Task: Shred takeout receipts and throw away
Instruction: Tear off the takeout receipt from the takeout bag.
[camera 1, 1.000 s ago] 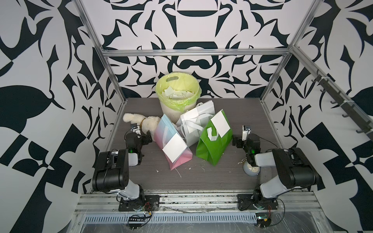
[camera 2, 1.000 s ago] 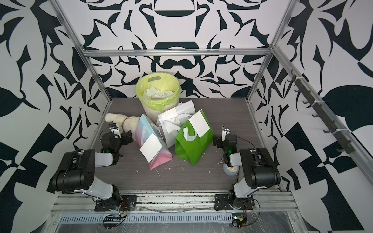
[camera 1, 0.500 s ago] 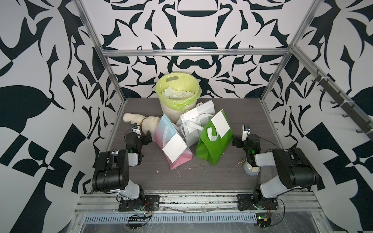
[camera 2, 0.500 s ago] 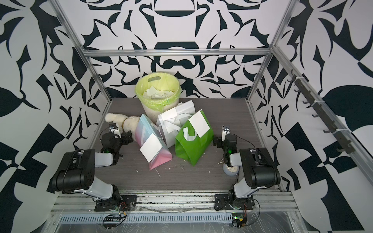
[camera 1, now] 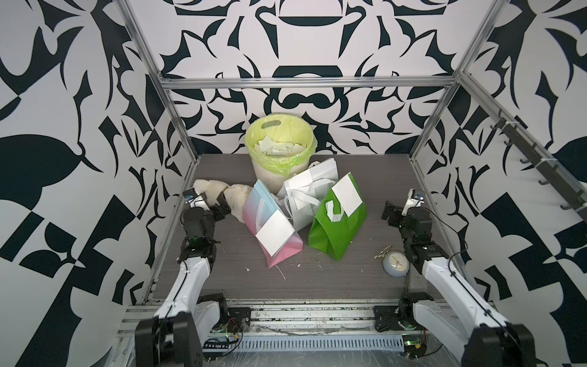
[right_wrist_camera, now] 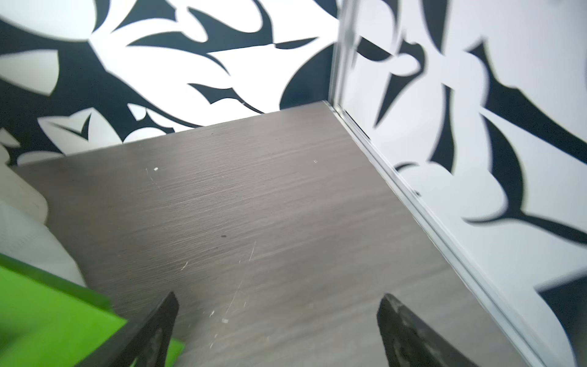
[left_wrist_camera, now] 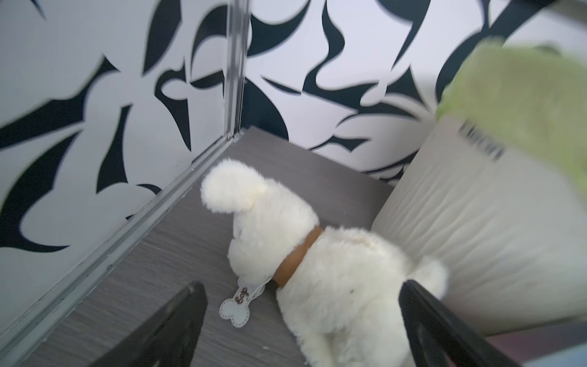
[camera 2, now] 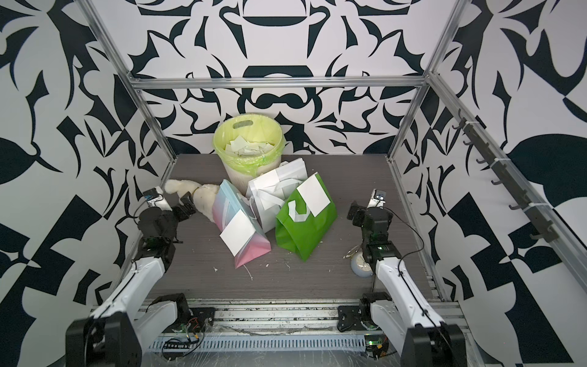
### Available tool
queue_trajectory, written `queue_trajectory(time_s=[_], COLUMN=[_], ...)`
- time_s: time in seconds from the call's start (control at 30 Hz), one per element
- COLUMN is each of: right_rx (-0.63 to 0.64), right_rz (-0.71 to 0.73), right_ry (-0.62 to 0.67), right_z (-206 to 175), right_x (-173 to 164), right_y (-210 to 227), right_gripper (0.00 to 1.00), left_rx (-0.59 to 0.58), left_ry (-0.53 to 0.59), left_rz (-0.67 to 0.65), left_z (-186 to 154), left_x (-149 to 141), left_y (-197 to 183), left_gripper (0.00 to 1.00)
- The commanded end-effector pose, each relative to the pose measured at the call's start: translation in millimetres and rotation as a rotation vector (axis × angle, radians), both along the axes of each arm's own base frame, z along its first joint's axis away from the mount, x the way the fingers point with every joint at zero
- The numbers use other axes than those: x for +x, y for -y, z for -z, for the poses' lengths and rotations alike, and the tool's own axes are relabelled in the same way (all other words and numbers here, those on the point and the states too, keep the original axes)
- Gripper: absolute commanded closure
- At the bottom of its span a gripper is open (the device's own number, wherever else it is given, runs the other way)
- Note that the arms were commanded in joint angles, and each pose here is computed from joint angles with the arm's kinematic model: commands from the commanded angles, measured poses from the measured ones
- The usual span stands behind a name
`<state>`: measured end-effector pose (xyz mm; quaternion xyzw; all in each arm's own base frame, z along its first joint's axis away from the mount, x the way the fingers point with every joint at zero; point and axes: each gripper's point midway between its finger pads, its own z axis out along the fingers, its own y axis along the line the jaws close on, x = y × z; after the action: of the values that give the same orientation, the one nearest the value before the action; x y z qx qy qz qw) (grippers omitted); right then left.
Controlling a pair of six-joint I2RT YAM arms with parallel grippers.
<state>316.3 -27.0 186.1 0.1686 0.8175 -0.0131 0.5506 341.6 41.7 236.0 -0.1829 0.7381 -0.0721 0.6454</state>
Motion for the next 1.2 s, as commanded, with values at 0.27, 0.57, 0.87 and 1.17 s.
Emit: queue_trajectory(time_s=[0.27, 0.57, 0.87, 1.17], right_rx=[0.655, 1.041, 1.140, 1.197], right_rz=[-0.269, -0.318, -0.393, -0.384], right_ry=[-0.202, -0.091, -0.128, -0.111], right_z=[-30.9, -36.6, -32.7, -21.7], right_x=[-59.3, -50.4, -36.9, -21.3], right_y=[-91.8, -118.8, -135.9, -137.6], right_gripper=[0.00, 0.00, 0.14, 0.33], left_rx=[-0.432, -0.372, -0.103, 0.026], left_ry=[0.007, -0.273, -0.514, -0.636], left_rz=[0.049, 0.605, 0.940, 0.970], left_z=[-72.6, -118.3, -93.9, -71.1], left_x=[-78.5, -50.3, -67.5, -54.8], left_y=[29.6, 175.6, 342.9, 389.3], left_gripper=[0.05, 0.14, 0.24, 0.30])
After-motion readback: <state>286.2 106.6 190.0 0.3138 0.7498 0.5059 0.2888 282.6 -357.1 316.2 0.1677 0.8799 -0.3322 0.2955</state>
